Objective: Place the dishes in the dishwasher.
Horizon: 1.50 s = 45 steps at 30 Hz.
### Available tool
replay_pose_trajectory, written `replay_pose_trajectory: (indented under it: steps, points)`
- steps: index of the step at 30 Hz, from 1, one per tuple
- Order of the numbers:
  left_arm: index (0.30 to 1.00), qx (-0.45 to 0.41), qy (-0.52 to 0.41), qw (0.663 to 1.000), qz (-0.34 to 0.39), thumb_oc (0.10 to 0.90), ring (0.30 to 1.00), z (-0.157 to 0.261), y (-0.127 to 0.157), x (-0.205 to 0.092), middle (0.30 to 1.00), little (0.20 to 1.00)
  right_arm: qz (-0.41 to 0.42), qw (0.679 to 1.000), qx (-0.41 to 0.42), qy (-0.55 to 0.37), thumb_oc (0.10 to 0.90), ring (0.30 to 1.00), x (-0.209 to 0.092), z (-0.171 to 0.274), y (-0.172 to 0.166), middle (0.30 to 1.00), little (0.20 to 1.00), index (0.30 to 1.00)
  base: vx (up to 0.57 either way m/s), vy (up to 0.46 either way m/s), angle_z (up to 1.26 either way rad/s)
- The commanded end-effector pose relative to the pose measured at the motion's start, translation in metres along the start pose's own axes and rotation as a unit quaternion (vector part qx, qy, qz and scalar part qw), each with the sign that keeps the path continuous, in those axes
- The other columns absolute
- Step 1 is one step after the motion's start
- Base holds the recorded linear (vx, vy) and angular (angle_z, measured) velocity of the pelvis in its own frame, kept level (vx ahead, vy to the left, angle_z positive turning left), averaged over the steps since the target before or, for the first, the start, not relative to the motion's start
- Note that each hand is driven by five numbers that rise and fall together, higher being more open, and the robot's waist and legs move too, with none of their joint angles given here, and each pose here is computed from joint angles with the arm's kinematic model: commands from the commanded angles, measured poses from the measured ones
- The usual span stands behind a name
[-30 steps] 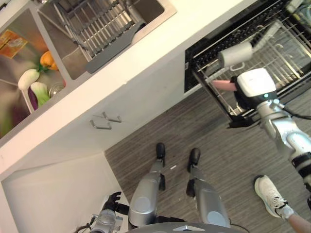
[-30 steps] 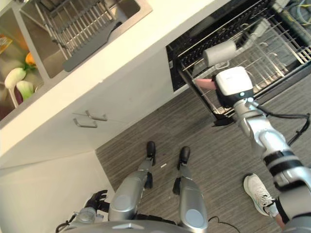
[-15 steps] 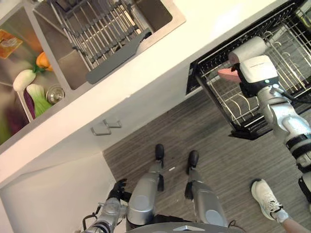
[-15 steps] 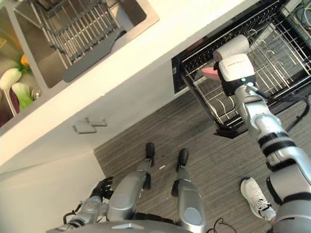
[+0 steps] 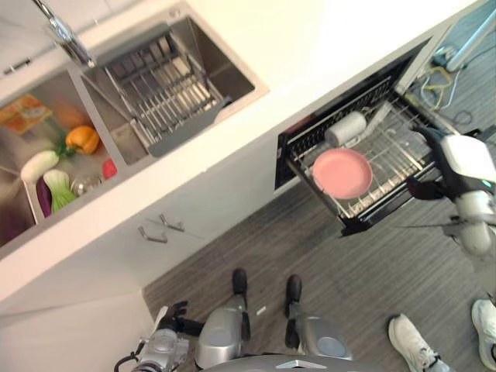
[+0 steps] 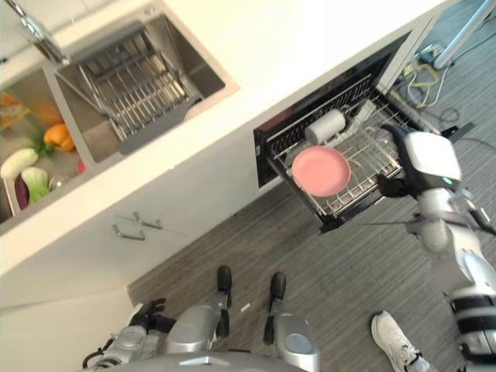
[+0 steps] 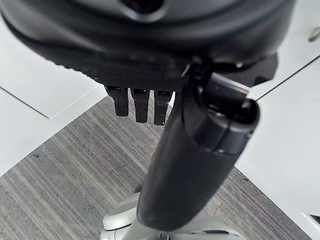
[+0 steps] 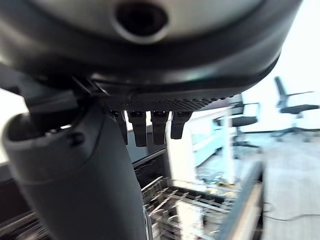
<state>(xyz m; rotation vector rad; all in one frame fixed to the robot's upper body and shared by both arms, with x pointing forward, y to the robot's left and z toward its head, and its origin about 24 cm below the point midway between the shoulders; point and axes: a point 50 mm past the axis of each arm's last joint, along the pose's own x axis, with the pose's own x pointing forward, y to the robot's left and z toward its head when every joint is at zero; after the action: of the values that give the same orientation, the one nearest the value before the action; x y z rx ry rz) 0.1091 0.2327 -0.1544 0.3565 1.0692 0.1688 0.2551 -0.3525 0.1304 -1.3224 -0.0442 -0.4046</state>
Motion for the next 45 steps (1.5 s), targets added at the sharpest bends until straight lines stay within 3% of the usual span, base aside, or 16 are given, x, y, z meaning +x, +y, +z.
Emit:
replay_pose_trajectory:
  steps: [1, 6, 7, 8, 11, 18, 27, 31, 32, 33, 34, 40, 43, 44, 45]
  points:
    - [0.900, 0.038, 0.026, 0.999, 0.015, 0.800, 0.900, -0.016, 0.013, -0.002, 0.900, 0.900, -0.142, 0.981, 0.035, 0.128, 0.800, 0.900, -0.008, -0.050, -0.037, 0.900, 0.900, 0.900, -0.05, -0.012, 0.01]
    - [0.900, 0.043, 0.007, 0.999, -0.001, 0.800, 0.900, -0.011, 0.004, -0.003, 0.900, 0.900, -0.125, 0.967, 0.052, 0.217, 0.800, 0.900, -0.034, -0.078, -0.013, 0.900, 0.900, 0.900, -0.05, 0.017, 0.01]
    - [0.900, 0.047, 0.005, 0.999, -0.008, 0.800, 0.900, -0.012, 0.001, -0.004, 0.900, 0.900, -0.117, 0.966, 0.046, 0.227, 0.693, 0.740, -0.035, -0.082, -0.010, 0.740, 0.740, 0.740, -0.09, 0.061, -0.05]
    - [0.900, 0.059, -0.006, 0.998, -0.028, 0.800, 0.900, -0.012, -0.008, -0.006, 0.900, 0.900, -0.112, 0.963, 0.054, 0.238, 0.400, 0.300, -0.032, -0.081, 0.000, 0.300, 0.300, 0.300, -0.07, 0.051, -0.06]
    - [0.900, 0.078, -0.022, 0.996, -0.040, 0.800, 0.900, -0.010, -0.016, -0.008, 0.900, 0.900, -0.101, 0.954, 0.080, 0.271, 0.400, 0.300, -0.030, -0.086, 0.017, 0.300, 0.300, 0.300, -0.04, 0.024, -0.03]
    - [0.900, 0.090, -0.066, 0.992, -0.064, 0.800, 0.900, 0.000, -0.032, -0.013, 0.900, 0.900, -0.094, 0.971, 0.094, 0.200, 0.400, 0.300, 0.032, -0.040, 0.020, 0.300, 0.300, 0.300, -0.02, -0.010, 0.11]
    - [0.900, 0.113, -0.115, 0.982, -0.095, 0.800, 0.900, 0.010, -0.041, -0.018, 0.900, 0.900, -0.097, 0.985, 0.032, 0.141, 0.400, 0.300, 0.085, -0.006, -0.018, 0.300, 0.300, 0.300, 0.02, -0.072, 0.65]
    - [0.900, 0.109, -0.133, 0.979, -0.106, 0.800, 0.900, 0.019, -0.044, -0.019, 0.900, 0.900, -0.117, 0.983, 0.022, 0.143, 0.400, 0.300, 0.094, -0.007, -0.039, 0.300, 0.300, 0.300, 0.02, -0.029, 0.58]
    - [0.900, 0.105, -0.134, 0.980, -0.106, 0.800, 0.900, 0.020, -0.044, -0.019, 0.900, 0.900, -0.115, 0.982, 0.022, 0.147, 0.413, 0.319, 0.093, -0.009, -0.039, 0.319, 0.319, 0.319, 0.05, -0.043, 0.67]
    - [0.900, 0.102, -0.122, 0.982, -0.101, 0.800, 0.900, 0.015, -0.042, -0.017, 0.900, 0.900, -0.119, 0.985, 0.016, 0.124, 0.729, 0.794, 0.093, -0.002, -0.037, 0.794, 0.794, 0.794, 0.05, -0.042, 0.66]
    - [0.900, 0.102, -0.122, 0.982, -0.102, 0.800, 0.900, 0.016, -0.042, -0.017, 0.900, 0.900, -0.119, 0.985, 0.016, 0.124, 0.800, 0.900, 0.093, -0.003, -0.037, 0.900, 0.900, 0.900, 0.06, -0.043, 0.62]
    - [0.900, 0.036, -0.107, 0.991, -0.068, 0.800, 0.900, 0.018, -0.027, -0.012, 0.900, 0.900, -0.043, 0.993, 0.005, 0.111, 0.800, 0.900, 0.069, -0.005, 0.013, 0.900, 0.900, 0.900, 0.05, -0.033, 0.40]
    - [0.900, -0.007, -0.073, 0.997, -0.038, 0.800, 0.900, 0.009, -0.018, -0.009, 0.900, 0.900, 0.053, 0.980, 0.093, 0.166, 0.800, 0.900, 0.009, -0.010, 0.094, 0.900, 0.900, 0.900, 0.11, -0.027, 0.14]
    - [0.900, -0.018, -0.052, 0.998, -0.026, 0.800, 0.900, 0.003, -0.016, -0.008, 0.900, 0.900, 0.107, 0.965, 0.128, 0.205, 0.800, 0.900, -0.028, -0.011, 0.131, 0.900, 0.900, 0.900, 0.08, -0.026, 0.11]
    - [0.900, -0.017, -0.052, 0.998, -0.026, 0.800, 0.900, 0.002, -0.015, -0.008, 0.900, 0.900, 0.108, 0.964, 0.128, 0.205, 0.800, 0.900, -0.029, -0.011, 0.132, 0.900, 0.900, 0.900, 0.07, -0.020, 0.05]
